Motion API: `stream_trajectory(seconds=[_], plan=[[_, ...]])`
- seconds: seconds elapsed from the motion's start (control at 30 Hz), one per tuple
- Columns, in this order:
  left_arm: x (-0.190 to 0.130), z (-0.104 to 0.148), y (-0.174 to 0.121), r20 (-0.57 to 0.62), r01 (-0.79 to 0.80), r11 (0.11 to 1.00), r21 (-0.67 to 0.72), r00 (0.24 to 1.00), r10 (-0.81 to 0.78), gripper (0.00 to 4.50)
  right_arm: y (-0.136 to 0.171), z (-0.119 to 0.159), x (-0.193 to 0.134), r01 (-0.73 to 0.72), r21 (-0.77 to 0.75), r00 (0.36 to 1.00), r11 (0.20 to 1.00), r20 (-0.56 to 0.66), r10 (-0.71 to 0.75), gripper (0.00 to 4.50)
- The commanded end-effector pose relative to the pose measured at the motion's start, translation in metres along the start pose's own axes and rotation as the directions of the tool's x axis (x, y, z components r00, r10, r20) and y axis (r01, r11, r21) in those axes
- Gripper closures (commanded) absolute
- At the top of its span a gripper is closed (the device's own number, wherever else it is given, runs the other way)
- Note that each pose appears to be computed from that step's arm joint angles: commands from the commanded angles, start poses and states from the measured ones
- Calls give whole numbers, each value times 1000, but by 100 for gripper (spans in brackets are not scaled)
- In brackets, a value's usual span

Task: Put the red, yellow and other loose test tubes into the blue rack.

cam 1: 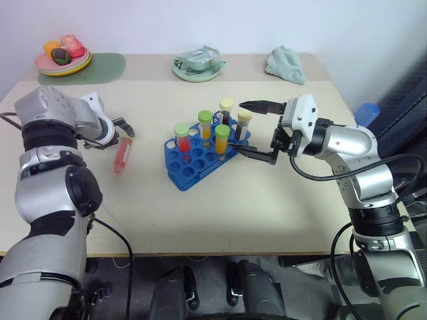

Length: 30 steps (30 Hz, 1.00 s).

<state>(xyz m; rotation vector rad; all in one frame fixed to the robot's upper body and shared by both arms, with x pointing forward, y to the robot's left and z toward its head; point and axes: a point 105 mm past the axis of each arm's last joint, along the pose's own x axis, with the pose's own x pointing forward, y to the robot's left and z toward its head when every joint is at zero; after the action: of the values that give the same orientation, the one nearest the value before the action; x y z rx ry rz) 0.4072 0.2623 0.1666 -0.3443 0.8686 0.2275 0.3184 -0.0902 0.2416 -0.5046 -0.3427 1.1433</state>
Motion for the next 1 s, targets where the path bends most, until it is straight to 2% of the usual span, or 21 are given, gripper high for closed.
stream_trajectory(seconds=[0.03, 0.13, 0.2, 0.3, 0.4, 0.43, 0.57, 0.7, 0.77, 0.87, 0.93, 0.97, 1.0], plan=[[-2, 10, 2, 39, -34, 999, 39, 999, 33, 0, -2, 17, -1, 13, -60, 1000, 998, 21, -12, 9], [2, 9, -1, 37, -39, 996, 84, 999, 36, 0, -2, 17, -1, 20, -59, 1000, 998, 15, -19, 9], [6, 8, -2, 40, -50, 991, 121, 998, 46, 53, -2, 17, -1, 26, -57, 1000, 998, 13, -26, 0], [10, 4, -1, 25, -53, 984, 168, 998, 49, 183, -2, 17, -2, 33, -57, 999, 998, 11, -32, 0], [14, 0, 2, 17, -59, 981, 184, 998, 57, 336, -2, 16, -3, 39, -54, 999, 998, 6, -39, 0], [15, 0, 2, 15, -57, 981, 187, 998, 55, 369, -1, 16, -3, 41, -52, 999, 998, 4, -41, 0], [10, -5, 9, -38, -32, 981, 190, 998, 40, 372, 1, 16, -5, 43, -51, 999, 998, -3, -43, 0], [-4, -17, 17, -121, 89, 972, 216, 991, -64, 372, 1, 16, -7, 51, -49, 999, 997, -10, -52, 0], [-19, -28, 17, -122, 194, 946, 260, 978, -167, 372, 1, 15, -8, 55, -47, 998, 997, -13, -56, 0], [-44, -40, 23, -33, 269, 896, 355, 961, -275, 372, -1, 12, -10, 61, -45, 998, 997, -21, -62, 0], [-67, -45, 8, 67, 442, 822, 360, 866, -495, 372, -2, 11, -11, 66, -42, 998, 997, -22, -67, 0], [-84, -52, -3, 87, 568, 722, 395, 760, -645, 372, -3, 10, -11, 69, -38, 997, 997, -21, -70, 0], [-99, -57, -9, 109, 620, 632, 465, 669, -736, 372, -3, 10, -11, 72, -36, 997, 997, -20, -72, 0]])
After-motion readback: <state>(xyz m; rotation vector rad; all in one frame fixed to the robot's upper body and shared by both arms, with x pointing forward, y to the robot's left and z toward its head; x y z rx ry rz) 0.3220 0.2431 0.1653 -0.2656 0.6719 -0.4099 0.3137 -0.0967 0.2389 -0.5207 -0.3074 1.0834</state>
